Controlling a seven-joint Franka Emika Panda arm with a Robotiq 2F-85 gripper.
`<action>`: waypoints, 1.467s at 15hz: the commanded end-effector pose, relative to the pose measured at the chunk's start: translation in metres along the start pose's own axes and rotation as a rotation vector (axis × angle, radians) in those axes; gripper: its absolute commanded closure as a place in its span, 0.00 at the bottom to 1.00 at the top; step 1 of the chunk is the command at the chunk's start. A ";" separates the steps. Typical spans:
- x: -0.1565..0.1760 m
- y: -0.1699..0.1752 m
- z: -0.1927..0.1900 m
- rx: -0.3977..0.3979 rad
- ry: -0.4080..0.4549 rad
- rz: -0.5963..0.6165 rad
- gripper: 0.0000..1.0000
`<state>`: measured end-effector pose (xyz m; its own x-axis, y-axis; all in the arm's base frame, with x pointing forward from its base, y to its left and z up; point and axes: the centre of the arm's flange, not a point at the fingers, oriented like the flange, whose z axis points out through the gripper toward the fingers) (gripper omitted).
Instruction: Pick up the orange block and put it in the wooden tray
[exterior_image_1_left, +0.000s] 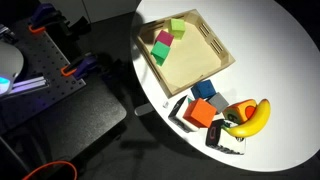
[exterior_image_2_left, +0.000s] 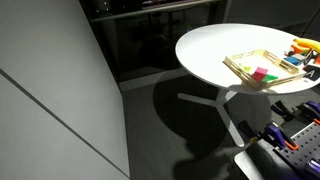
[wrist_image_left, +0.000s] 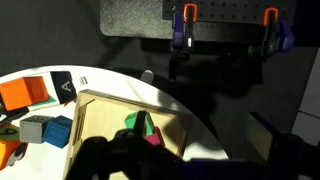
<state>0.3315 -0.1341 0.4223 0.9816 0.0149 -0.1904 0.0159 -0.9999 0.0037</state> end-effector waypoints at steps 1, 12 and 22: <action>0.000 0.000 0.000 0.000 0.000 0.000 0.00; 0.031 0.015 0.002 -0.013 0.019 0.026 0.00; 0.099 0.080 -0.005 0.012 0.013 0.096 0.00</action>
<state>0.4027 -0.1837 0.4067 0.9855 -0.0555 -0.1606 -0.0501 -0.9980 0.0381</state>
